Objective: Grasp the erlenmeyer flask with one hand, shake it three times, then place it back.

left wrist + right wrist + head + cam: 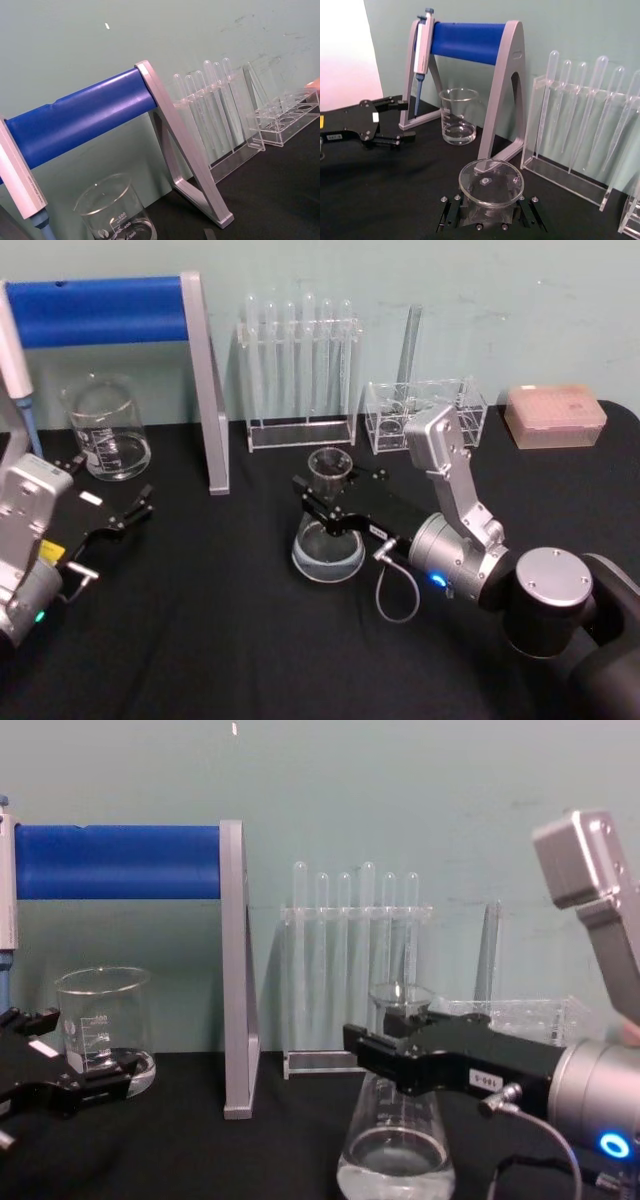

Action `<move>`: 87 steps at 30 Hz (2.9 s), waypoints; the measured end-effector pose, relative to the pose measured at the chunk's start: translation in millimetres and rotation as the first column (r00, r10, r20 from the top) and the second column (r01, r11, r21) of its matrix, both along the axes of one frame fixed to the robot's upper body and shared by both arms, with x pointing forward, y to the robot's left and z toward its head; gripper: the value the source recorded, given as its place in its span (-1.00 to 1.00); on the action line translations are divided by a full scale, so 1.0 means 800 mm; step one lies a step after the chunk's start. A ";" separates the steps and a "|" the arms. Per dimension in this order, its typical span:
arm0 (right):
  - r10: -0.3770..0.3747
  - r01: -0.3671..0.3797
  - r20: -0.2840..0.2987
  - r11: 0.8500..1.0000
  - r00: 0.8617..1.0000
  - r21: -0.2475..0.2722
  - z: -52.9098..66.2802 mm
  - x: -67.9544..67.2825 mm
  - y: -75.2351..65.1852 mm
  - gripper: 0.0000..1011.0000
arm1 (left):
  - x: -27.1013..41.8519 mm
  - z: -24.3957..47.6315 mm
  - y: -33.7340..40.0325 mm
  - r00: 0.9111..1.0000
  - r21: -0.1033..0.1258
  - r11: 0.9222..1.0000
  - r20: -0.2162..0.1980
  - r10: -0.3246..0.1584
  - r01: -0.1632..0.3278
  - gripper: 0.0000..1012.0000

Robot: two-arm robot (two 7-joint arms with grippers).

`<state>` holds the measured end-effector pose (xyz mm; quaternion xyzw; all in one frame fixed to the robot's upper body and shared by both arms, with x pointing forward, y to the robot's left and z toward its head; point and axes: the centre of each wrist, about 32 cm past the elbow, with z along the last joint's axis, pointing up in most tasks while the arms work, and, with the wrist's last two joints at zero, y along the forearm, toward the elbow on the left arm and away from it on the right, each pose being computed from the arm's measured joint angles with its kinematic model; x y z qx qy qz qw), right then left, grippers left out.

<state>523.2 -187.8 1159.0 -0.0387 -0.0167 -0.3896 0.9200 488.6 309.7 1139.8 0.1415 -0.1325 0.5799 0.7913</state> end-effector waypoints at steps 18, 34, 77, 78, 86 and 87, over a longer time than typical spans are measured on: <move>-0.007 0.006 -0.015 1.000 1.000 -0.020 -0.010 0.000 0.003 -0.11 | 0.0000 0.0000 0.0000 1.000 0.000 1.000 0.000 0.000 0.000 0.98; -0.010 0.009 -0.030 1.000 1.000 -0.021 -0.014 -0.001 0.003 -0.11 | 0.0000 0.0000 0.0000 1.000 0.000 1.000 0.000 0.000 0.000 0.98; -0.010 0.009 -0.035 1.000 0.999 -0.025 -0.015 -0.003 0.004 0.98 | 0.0000 0.0000 0.0000 1.000 0.000 1.000 0.000 0.000 0.000 0.98; -0.010 0.009 -0.034 1.000 0.999 -0.025 -0.015 -0.003 0.004 0.98 | 0.0000 0.0000 0.0000 1.000 0.000 1.000 0.000 0.000 0.000 0.98; -0.010 0.009 -0.034 1.000 0.999 -0.025 -0.015 -0.003 0.004 0.98 | 0.0000 0.0000 0.0000 1.000 0.000 1.000 0.000 0.000 0.000 0.98; -0.010 0.009 -0.034 1.000 0.999 -0.025 -0.015 -0.003 0.004 0.98 | 0.0000 0.0000 0.0000 1.000 0.000 1.000 0.000 0.000 0.000 0.98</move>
